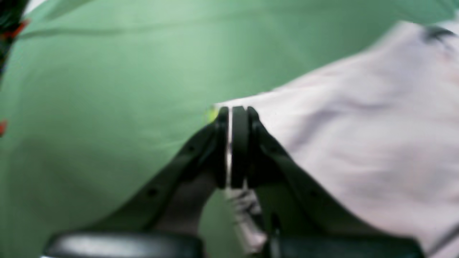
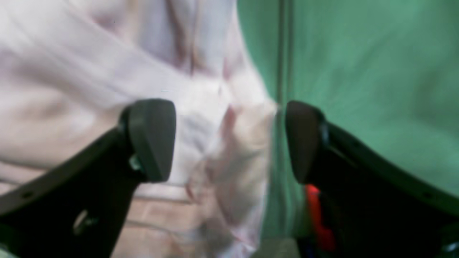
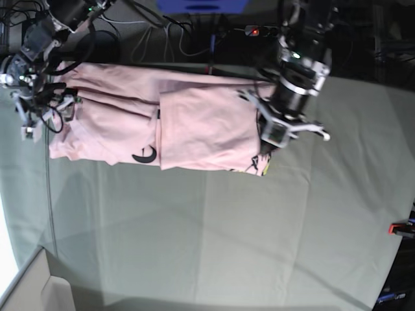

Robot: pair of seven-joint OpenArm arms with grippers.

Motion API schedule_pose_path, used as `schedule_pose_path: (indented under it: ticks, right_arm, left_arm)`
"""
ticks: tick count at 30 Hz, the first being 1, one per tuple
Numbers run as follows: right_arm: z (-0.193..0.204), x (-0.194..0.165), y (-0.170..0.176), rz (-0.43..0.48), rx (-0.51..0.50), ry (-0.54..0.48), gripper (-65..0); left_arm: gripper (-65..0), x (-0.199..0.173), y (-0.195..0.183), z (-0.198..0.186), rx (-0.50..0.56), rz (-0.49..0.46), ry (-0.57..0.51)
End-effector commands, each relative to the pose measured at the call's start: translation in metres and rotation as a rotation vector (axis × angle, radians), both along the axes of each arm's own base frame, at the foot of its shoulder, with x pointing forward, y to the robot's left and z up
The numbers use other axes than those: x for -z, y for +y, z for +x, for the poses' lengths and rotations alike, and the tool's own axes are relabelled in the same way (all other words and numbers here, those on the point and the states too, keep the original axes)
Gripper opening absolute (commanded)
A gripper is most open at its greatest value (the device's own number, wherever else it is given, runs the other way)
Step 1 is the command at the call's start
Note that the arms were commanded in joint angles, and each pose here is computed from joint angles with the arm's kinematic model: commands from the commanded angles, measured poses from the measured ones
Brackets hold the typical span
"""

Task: Layout the t-shirt on the table in an organized manner, then fold the t-shirt properly
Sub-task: 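Release the folded end and raise the left gripper away, then lift the strip end with the right gripper and fold it over the stack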

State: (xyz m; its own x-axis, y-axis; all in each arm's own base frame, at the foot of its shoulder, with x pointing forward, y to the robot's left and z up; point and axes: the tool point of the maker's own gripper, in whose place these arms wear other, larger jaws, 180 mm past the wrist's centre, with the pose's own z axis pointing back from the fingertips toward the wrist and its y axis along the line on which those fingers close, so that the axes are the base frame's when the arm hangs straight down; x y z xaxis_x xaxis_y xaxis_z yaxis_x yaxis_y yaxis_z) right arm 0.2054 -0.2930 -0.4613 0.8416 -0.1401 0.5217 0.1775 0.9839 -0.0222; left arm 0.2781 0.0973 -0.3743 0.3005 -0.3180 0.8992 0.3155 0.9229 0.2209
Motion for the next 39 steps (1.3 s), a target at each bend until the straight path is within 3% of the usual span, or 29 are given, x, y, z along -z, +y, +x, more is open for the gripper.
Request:
schedule_pose_path:
  ticks: [1, 7, 15, 20, 25, 28, 35, 39]
  right_arm:
    - [0.011, -0.009, -0.010, -0.019, 0.001, -0.042, -16.9]
    - [0.003, 0.011, 0.000, 0.035, 0.001, -0.002, -17.1]
    - [0.000, 0.014, 0.004, 0.048, 0.003, 0.008, -19.8]
    - [0.000, 0.018, 0.013, 0.068, 0.004, 0.011, -36.9]
    - [-0.002, 0.021, 0.022, 0.084, 0.003, 0.014, -65.0]
    - [0.000, 0.015, 0.021, 0.070, 0.003, 0.001, -65.0]
    - [0.015, -0.036, 0.016, -0.040, 0.006, -0.120, -65.0]
    - [0.029, -0.071, 0.023, -0.120, -0.059, -0.191, -65.0]
  left_arm:
    - [-63.5, -0.010, 0.011, 0.005, -0.032, -0.021, -0.035]
    - [-63.5, -0.023, 0.080, 0.012, -0.214, -0.143, -0.057]
    - [-63.5, -0.034, 0.114, 0.013, -0.275, -0.178, -0.080]
    - [-63.5, -0.037, 0.125, 0.012, -0.304, -0.173, -0.090]
    - [-63.5, -0.038, 0.129, 0.012, -0.309, -0.167, -0.094]
    - [-63.5, -0.040, 0.136, 0.012, -0.329, -0.164, -0.101]
    - [-63.5, -0.039, 0.153, 0.003, -0.366, -0.139, -0.095]
    - [-63.5, -0.039, 0.167, -0.003, -0.397, -0.121, -0.094]
